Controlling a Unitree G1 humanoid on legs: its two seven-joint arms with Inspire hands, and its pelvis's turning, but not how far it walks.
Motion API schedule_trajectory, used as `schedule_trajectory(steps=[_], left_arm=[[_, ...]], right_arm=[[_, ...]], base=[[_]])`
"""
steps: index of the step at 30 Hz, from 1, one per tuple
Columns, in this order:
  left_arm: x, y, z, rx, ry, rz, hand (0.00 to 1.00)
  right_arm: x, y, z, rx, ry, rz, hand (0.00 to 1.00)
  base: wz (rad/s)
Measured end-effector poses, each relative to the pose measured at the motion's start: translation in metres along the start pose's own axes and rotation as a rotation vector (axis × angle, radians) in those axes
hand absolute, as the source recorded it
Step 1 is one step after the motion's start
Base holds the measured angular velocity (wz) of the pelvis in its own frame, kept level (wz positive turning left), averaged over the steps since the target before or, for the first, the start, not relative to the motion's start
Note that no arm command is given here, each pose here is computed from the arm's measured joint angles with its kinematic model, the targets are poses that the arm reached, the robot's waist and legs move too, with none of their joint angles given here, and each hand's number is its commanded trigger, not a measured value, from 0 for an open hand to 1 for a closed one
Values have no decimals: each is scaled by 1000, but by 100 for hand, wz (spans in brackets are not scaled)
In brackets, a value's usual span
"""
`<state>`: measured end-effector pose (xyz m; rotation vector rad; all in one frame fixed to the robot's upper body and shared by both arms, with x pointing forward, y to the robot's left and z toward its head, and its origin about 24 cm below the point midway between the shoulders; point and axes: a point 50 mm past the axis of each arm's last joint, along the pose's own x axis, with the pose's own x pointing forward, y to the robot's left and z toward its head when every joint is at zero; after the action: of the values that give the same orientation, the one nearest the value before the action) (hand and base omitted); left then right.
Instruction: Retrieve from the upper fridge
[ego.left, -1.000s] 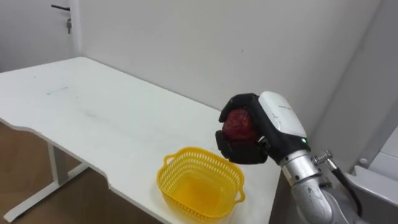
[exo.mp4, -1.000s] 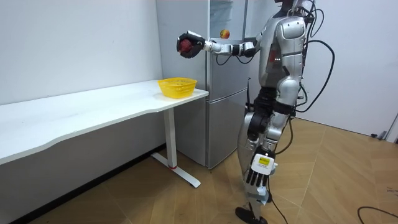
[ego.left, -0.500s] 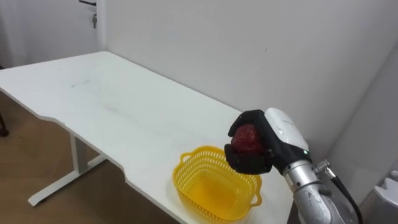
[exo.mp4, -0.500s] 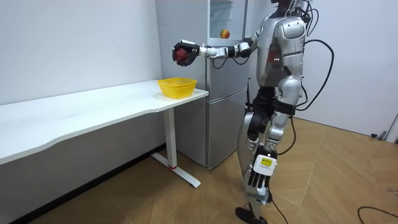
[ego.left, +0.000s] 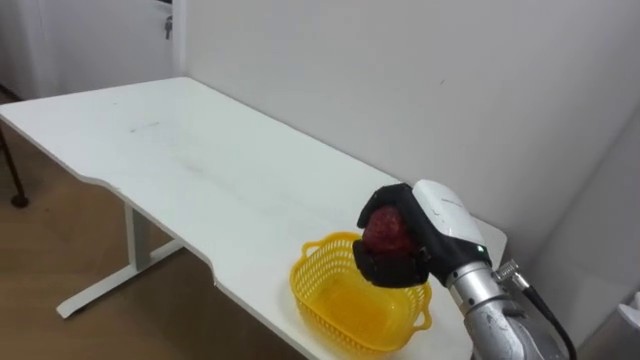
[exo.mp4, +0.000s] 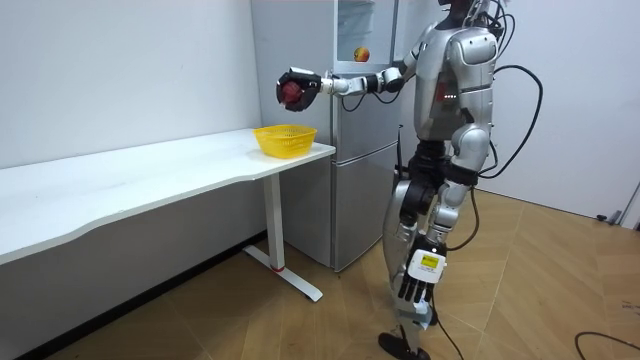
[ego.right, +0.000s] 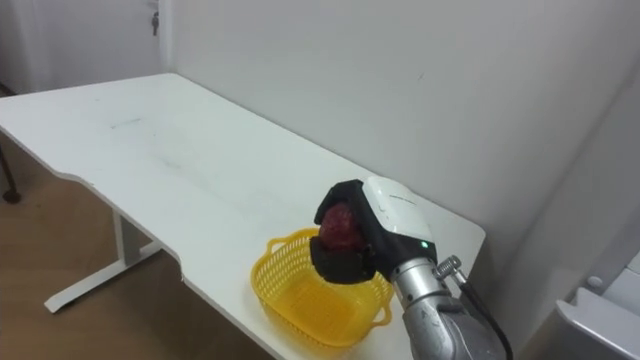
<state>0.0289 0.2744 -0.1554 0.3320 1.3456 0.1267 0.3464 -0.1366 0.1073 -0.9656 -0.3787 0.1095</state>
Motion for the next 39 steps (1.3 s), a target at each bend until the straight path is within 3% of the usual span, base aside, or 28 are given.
schedule_trajectory(steps=[39], left_arm=[[1, 1, 5, 25, -10, 5, 0]], right_arm=[[-1, 5, 3, -7, -13, 19, 0]], base=[[0]])
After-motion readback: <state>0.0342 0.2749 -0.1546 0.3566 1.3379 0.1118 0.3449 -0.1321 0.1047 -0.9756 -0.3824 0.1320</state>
